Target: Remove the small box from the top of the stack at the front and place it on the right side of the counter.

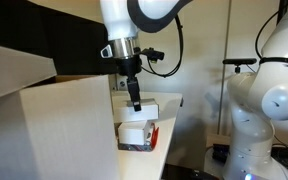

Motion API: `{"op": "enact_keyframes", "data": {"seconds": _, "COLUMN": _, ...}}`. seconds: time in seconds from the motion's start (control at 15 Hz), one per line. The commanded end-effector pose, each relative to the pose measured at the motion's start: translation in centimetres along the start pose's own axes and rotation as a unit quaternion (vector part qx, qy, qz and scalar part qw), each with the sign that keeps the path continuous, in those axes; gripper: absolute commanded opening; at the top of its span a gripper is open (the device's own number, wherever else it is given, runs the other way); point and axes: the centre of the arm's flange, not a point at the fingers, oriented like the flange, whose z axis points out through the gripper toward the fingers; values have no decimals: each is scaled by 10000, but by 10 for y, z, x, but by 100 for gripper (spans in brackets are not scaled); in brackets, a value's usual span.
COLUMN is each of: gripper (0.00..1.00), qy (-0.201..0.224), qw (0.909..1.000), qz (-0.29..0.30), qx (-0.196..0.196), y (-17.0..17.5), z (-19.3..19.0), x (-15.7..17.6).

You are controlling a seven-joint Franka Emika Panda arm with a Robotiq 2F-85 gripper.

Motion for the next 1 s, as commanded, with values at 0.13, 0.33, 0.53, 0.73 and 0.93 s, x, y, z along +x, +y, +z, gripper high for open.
{"op": "enact_keyframes", "data": {"seconds": 0.13, "gripper": 100, "qy": -112, "qw": 9985, "qz": -337, "qx": 423, "y": -4, "z": 20, "x": -5}}
{"op": "enact_keyframes", "data": {"seconds": 0.33, "gripper": 75, "qy": -169, "qw": 9967, "qz": -534, "qx": 582, "y": -8, "z": 26, "x": -4}}
{"op": "enact_keyframes", "data": {"seconds": 0.53, "gripper": 61, "qy": -216, "qw": 9966, "qz": -607, "qx": 512, "y": -4, "z": 21, "x": 0}}
{"op": "enact_keyframes", "data": {"seconds": 0.73, "gripper": 60, "qy": -121, "qw": 9969, "qz": -584, "qx": 505, "y": 6, "z": 14, "x": 1}}
{"op": "enact_keyframes", "data": {"seconds": 0.93, "gripper": 60, "qy": 17, "qw": 9979, "qz": -385, "qx": 513, "y": 23, "z": 4, "x": -1}}
